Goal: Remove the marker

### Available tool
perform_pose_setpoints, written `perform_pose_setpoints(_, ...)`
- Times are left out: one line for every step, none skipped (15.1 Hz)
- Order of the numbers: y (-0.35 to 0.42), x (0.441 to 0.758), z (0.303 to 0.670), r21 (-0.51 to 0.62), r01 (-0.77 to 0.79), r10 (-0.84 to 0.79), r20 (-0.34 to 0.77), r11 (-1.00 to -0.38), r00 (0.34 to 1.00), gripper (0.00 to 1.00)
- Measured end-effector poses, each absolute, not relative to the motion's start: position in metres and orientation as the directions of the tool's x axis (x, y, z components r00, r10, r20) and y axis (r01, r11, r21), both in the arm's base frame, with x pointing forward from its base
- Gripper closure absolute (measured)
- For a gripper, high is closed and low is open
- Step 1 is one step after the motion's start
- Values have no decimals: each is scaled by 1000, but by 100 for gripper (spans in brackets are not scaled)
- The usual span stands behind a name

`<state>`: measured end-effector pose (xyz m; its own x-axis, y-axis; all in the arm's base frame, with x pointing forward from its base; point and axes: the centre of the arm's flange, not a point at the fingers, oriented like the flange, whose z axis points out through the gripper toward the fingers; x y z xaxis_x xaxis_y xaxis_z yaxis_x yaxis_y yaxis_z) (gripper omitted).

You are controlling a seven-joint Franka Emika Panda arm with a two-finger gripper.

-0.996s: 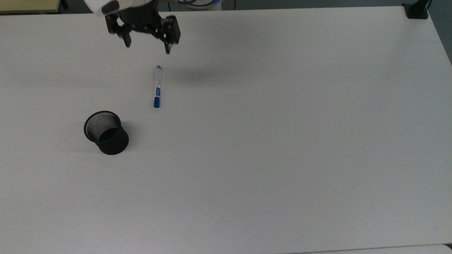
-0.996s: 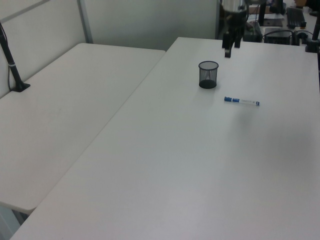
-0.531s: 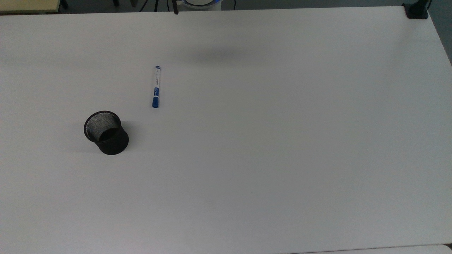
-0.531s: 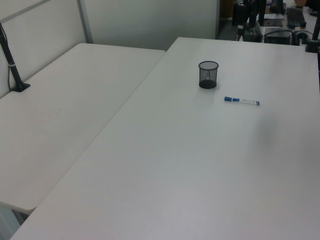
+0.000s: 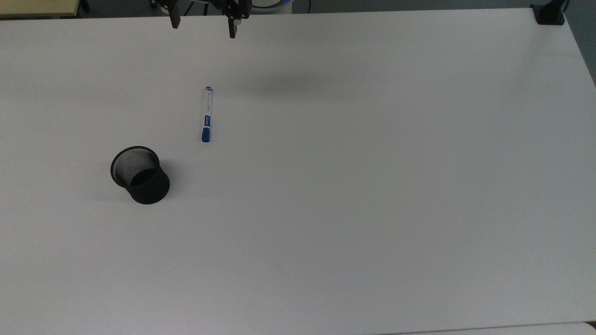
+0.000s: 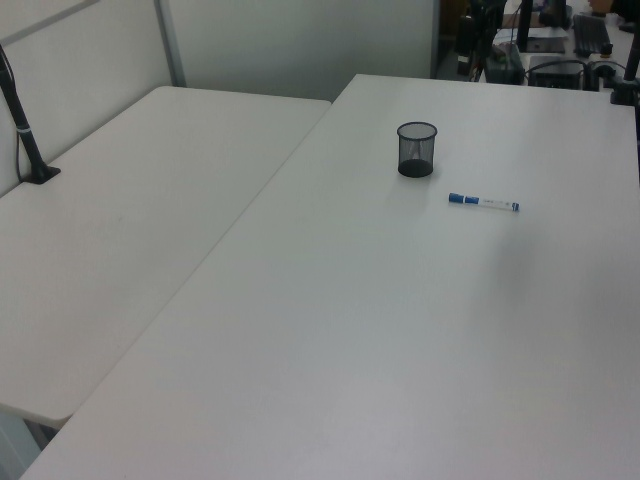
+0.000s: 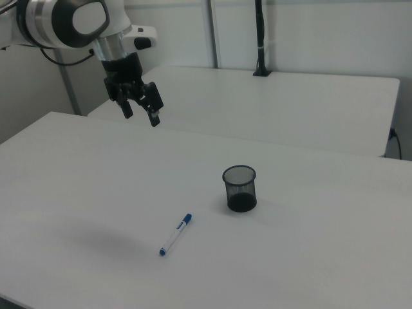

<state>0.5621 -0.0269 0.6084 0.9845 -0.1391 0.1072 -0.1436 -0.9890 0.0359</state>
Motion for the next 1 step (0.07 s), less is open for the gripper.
perform_pose_setpoints(-27,562,608,37,-143,-138,107,-989,985,0)
